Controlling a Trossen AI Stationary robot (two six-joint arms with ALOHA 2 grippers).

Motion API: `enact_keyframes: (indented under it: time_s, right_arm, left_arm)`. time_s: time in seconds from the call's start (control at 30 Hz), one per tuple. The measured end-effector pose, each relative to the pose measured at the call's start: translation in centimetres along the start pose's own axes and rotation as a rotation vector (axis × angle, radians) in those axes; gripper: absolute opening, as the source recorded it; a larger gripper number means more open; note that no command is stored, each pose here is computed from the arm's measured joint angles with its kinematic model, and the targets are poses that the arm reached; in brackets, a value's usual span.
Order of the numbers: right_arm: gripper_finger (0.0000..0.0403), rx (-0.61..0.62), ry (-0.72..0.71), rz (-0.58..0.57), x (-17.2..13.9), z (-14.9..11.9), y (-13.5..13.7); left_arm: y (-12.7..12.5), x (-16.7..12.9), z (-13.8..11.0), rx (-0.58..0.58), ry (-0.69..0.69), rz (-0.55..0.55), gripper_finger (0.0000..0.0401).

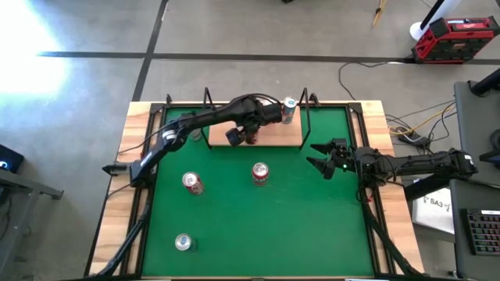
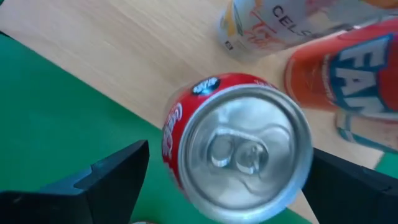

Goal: Place canned beverage on shelf
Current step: Put the bottom red-white soda can on the shelf

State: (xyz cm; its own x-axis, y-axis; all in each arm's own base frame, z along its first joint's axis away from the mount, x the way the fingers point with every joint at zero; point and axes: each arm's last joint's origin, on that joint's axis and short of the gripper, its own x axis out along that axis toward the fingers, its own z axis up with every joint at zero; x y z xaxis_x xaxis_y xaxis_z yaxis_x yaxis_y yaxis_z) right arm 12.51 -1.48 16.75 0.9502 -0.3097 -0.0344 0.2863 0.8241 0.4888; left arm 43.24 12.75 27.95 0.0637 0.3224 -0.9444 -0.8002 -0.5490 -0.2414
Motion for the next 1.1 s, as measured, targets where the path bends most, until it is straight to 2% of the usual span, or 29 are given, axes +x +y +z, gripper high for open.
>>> enact_keyframes:
  time_s: [0.3,0.53,0.63,0.93,1.1]
  right_arm:
    - [0.04,0.0,0.0,0.0,0.0,0.0,0.0]
    - [0.04,0.0,0.0,0.0,0.0,0.0,0.0]
    - [0.04,0.0,0.0,0.0,0.0,0.0,0.0]
    - [0.04,0.0,0.001,0.0,0.0,0.0,0.0]
    - [0.04,0.0,0.0,0.0,0.0,0.0,0.0]
  left_arm:
    - [-0.3,0.7,0.5,0.001,-0.012,0.016,0.0359]
    - [-0.3,0.7,0.5,0.073,-0.015,0.016,0.0293]
    - [-0.3,0.7,0.5,0.106,-0.014,0.015,0.0289]
    - [-0.1,0.6,0.7,0.397,-0.014,0.028,0.0289]
    - [0.1,0.1,1.0,0.464,-0.01,0.04,0.0289]
